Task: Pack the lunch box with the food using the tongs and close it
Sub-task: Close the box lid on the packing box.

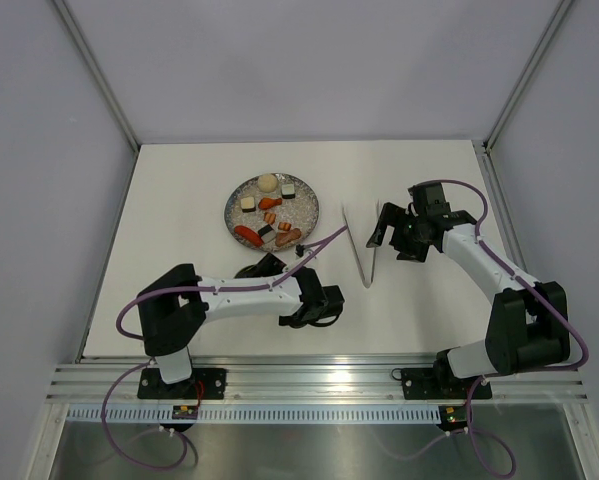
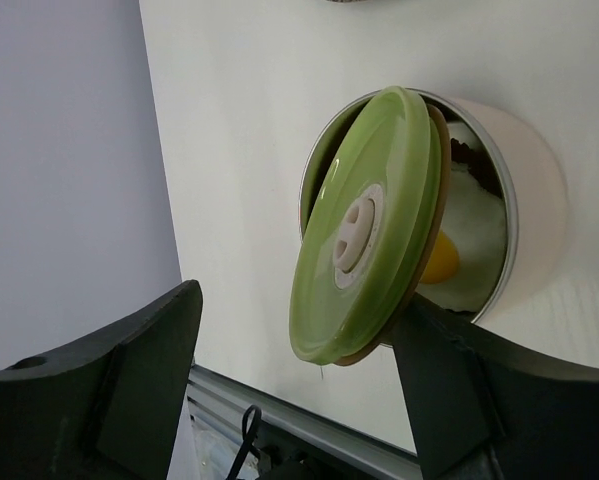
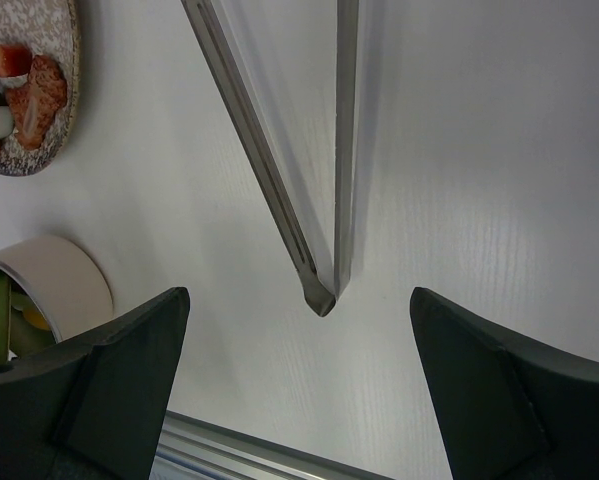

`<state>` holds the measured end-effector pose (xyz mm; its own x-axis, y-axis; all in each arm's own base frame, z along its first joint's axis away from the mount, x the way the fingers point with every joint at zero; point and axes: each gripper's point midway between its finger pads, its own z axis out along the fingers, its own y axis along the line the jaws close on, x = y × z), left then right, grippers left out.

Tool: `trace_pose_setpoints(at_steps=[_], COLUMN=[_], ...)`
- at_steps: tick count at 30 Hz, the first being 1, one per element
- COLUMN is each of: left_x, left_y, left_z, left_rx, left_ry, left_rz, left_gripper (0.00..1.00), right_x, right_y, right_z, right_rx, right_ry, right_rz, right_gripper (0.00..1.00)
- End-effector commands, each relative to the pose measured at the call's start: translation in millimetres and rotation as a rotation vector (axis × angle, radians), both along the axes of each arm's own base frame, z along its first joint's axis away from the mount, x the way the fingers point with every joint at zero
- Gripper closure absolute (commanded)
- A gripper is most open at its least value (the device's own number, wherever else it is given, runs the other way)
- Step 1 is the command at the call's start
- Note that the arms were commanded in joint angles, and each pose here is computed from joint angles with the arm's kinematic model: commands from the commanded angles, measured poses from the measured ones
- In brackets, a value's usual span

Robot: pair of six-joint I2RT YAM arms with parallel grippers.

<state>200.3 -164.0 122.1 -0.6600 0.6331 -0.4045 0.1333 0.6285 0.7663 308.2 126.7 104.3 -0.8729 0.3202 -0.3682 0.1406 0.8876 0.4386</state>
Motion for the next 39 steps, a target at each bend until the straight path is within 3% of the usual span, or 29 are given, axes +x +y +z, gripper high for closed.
trace_pose_setpoints(at_steps=[1,9,22,25,29,33,35,39], left_x=[-10,-28,-52,-53,-42,-12,11,41], left_y=[16,-17,-49,-67,-88,-73,-47,-7], left_z=[12,9,16,42,86,117,120,95], left_rx=[0.106,-0.091,-0.296,-0.448,-0.763,-1.096,-1.215,-1.268], left_ry=[0.083,0.298,0.469,0.457,0.424,0.354,0.295,0.256], left_rz=[-0.016,-0.137,-0.25,-0.307,-0.358,-0.313,-0.192,0.043], left_gripper=[0.18,0.03,0.01,0.01,0.01,0.01,0.01,0.01], right_x=[4,4,-1,-3,-8,-23,-33,-47], right_y=[0,2,1,2,20,64,87,121], right_z=[16,17,20,22,24,15,15,8], right_rx=[0.006,0.015,0.017,0.024,0.024,-0.013,-0.008,-0.05], right_ry=[-0.055,-0.058,-0.062,-0.062,-0.069,-0.041,-0.042,-0.034], right_rz=[0.013,0.02,0.024,0.03,0.09,0.196,0.25,0.329], right_gripper=[0.01,0.01,0.0,0.01,0.01,0.03,0.12,0.31])
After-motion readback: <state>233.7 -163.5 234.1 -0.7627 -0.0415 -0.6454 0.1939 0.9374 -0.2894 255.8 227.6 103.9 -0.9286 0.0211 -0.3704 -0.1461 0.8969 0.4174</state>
